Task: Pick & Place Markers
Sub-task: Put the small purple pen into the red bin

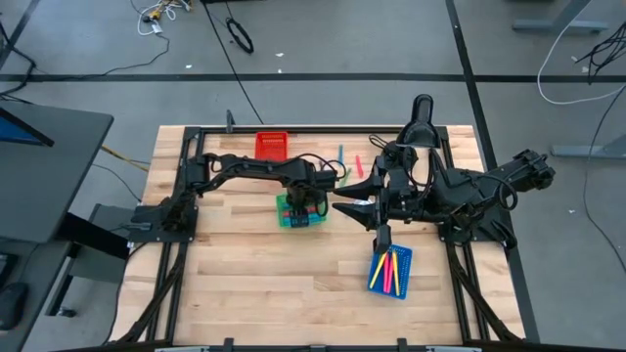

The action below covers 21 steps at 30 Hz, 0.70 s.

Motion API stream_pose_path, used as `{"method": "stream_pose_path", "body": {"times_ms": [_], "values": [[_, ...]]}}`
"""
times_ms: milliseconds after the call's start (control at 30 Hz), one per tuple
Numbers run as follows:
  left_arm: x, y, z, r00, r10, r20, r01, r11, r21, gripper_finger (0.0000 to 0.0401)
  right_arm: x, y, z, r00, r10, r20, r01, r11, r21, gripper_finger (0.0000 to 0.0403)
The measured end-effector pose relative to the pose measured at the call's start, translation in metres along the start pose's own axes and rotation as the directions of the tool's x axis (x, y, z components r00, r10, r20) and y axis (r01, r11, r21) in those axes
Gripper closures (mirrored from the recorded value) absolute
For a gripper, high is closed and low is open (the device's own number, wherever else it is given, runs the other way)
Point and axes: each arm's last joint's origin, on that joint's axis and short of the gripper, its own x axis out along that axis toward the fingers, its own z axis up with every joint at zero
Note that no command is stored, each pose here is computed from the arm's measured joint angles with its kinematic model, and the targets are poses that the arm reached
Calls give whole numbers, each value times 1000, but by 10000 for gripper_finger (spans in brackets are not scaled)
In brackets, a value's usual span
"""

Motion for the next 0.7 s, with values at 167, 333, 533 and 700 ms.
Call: {"method": "stream_pose_path", "body": {"times_ms": [167, 333, 533, 700], "values": [[-29, -2, 6, 1000, 0, 17, -1, 1000, 3, 180, 0, 0, 0, 1000, 0, 0, 0, 1000, 6, 271], [-81, -6, 11, 983, 9, 184, -11, 1000, 12, 181, 0, 0, 0, 1000, 0, 1, 0, 1000, -7, 271], [-138, -10, 1, 915, 18, 402, -23, 1000, 10, 181, 0, 0, 0, 1000, 0, 2, 0, 999, -48, 271], [-182, -13, -14, 821, 21, 571, -38, 999, 18, 181, -3, -1, 3, 1000, 1, 7, 0, 999, -46, 271]]}}
